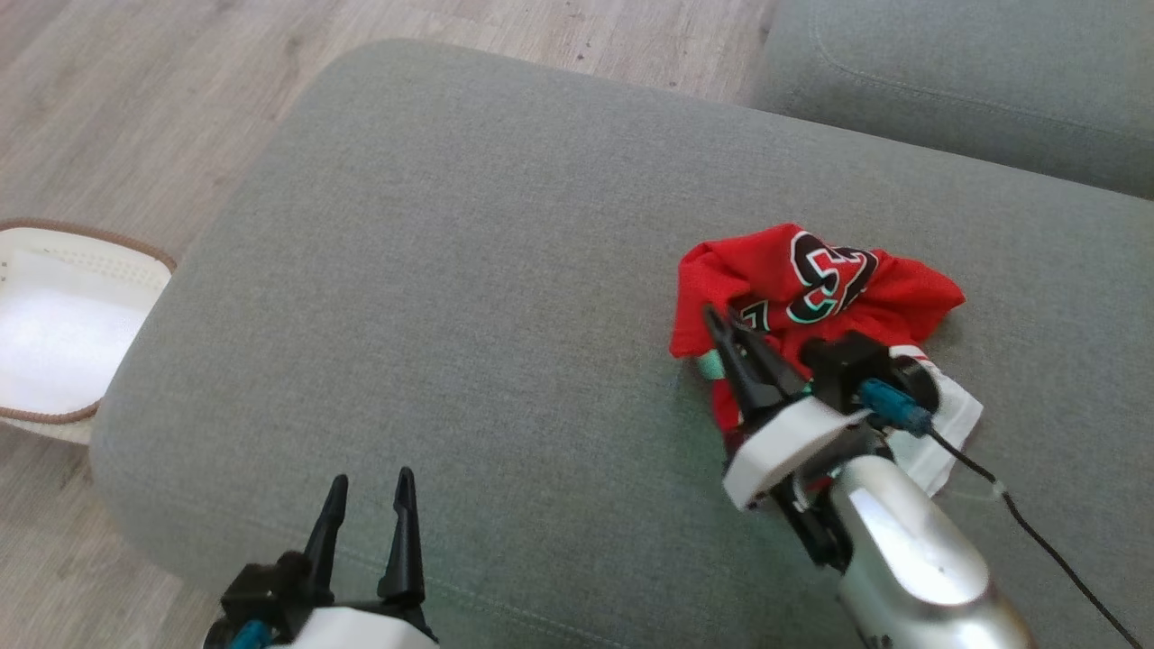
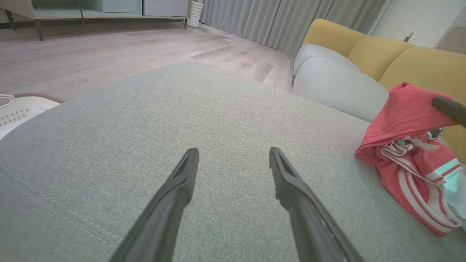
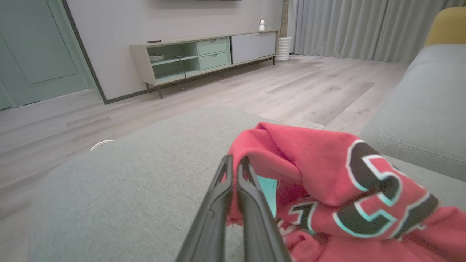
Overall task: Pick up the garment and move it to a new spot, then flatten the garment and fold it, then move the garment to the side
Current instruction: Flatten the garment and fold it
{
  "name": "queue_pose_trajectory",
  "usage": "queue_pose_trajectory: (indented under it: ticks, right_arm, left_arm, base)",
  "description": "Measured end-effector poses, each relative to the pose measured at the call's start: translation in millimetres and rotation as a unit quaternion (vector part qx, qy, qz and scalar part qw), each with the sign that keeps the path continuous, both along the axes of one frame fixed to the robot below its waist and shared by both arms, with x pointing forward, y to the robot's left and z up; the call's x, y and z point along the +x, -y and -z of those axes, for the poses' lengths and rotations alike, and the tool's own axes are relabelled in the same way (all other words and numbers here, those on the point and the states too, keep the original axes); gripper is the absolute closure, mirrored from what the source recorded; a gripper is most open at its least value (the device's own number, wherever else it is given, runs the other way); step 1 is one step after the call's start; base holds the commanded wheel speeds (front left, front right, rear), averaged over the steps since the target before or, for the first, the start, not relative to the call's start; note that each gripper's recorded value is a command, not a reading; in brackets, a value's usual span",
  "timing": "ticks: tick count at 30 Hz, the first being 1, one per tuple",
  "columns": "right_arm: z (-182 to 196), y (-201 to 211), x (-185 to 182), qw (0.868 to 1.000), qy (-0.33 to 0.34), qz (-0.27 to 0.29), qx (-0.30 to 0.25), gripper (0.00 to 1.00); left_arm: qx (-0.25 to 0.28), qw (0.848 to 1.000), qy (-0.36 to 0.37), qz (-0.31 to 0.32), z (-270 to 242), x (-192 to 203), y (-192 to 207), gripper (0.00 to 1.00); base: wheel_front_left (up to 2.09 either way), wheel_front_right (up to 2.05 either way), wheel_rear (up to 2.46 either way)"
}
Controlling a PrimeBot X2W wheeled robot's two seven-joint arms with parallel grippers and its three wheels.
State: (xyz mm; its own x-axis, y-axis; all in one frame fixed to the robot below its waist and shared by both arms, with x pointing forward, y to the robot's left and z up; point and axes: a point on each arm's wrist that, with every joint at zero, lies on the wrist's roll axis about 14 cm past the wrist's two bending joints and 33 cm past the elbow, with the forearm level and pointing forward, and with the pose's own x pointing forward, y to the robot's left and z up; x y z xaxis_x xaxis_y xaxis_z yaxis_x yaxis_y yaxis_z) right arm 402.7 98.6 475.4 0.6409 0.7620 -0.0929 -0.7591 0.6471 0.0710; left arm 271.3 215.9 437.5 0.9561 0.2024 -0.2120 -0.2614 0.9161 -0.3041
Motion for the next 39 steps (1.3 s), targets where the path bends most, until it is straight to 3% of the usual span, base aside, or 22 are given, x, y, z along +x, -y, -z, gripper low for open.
queue_pose_trajectory:
  ticks: [8, 9, 10, 11, 18, 25, 35, 39]
  right_arm:
    - [-14.4, -50.4, -19.7, 0.996, 0.005, -0.090, -0.012, 1.00]
    - [-15.7, -55.9, -19.3, 0.995, 0.007, -0.099, -0.014, 0.88]
    - [-16.5, -61.0, -18.4, 0.994, 0.009, -0.106, -0.018, 0.52]
    - [-17.5, -65.4, -16.9, 0.993, 0.012, -0.112, -0.020, 0.00]
    - [-17.6, -69.1, -5.5, 0.992, 0.033, -0.116, -0.032, 0.00]
    - [-15.8, -30.4, 8.4, 0.996, 0.059, -0.061, -0.042, 0.00]
    - [50.1, 41.1, -34.3, 0.995, -0.002, 0.002, -0.097, 0.00]
    - [61.7, 50.8, -31.0, 0.994, -0.015, 0.015, -0.105, 0.00]
  left_arm:
    - [-0.006, 1.000, -0.006, -0.004, 4.4, -7.9, 0.4, 0.00]
    - [-0.006, 1.000, -0.008, -0.007, 5.4, -9.0, 0.0, 0.00]
    - [-0.007, 1.000, -0.009, -0.009, 6.0, -9.9, -0.7, 0.00]
    - [-0.007, 1.000, -0.010, -0.012, 6.5, -10.8, -1.4, 0.00]
    - [-0.005, 1.000, -0.015, -0.019, 8.8, -10.3, -5.9, 0.00]
    - [-0.004, 1.000, 0.001, 0.003, 2.8, 1.9, 2.6, 0.00]
    - [-0.009, 0.999, 0.014, 0.050, -2.5, 16.8, 26.7, 0.00]
    - [-0.010, 0.999, 0.006, 0.053, 1.7, 19.7, 28.4, 0.00]
  base:
    - [0.00, 0.00, 0.00]
    - [0.00, 0.00, 0.00]
    - [0.00, 0.00, 0.00]
    - [0.00, 0.00, 0.00]
    - [0.00, 0.00, 0.00]
    - [0.00, 0.00, 0.00]
    - [0.00, 0.00, 0.00]
    - [0.00, 0.00, 0.00]
